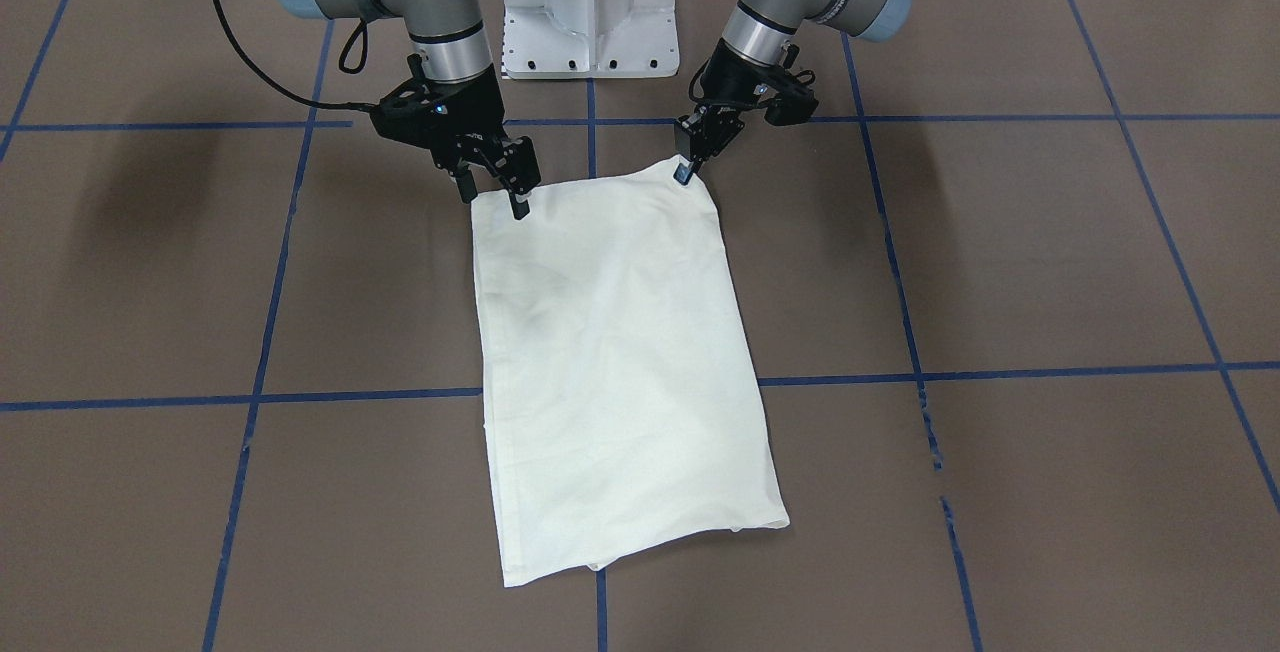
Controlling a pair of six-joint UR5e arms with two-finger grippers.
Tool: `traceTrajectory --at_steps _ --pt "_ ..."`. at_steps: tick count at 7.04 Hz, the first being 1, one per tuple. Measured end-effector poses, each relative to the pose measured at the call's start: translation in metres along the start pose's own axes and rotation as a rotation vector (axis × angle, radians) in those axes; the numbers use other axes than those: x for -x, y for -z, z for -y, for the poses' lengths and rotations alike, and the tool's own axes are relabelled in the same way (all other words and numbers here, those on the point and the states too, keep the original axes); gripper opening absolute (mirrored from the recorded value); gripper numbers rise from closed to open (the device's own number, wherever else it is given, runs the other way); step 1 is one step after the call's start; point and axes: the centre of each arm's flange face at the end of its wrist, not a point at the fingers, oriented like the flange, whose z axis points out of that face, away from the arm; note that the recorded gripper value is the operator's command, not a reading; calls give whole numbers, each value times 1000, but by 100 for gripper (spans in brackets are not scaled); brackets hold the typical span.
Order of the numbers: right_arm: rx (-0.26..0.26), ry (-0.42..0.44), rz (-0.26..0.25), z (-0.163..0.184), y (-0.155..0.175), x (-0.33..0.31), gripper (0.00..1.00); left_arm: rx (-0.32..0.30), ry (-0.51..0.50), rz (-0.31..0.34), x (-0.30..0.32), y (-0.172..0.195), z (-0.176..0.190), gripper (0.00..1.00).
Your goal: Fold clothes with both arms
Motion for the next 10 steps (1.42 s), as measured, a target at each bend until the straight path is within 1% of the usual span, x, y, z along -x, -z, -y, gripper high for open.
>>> traceTrajectory --at_steps 1,2,3,6,10 --pt "-10 -45 -26 -10 -4 4 83 0 1 -1 0 0 0 0" --pt "-21 -80 -52 -16 -7 9 85 -1 2 -1 -1 0 1 0" --pt "-26 -89 -69 -21 -9 10 85 -2 2 -2 -1 0 1 0" --pt "-40 -77 -112 -30 -27 3 85 -2 2 -2 -1 0 1 0" --pt "-47 -73 -134 -42 -44 3 85 -2 1 -2 -1 0 1 0"
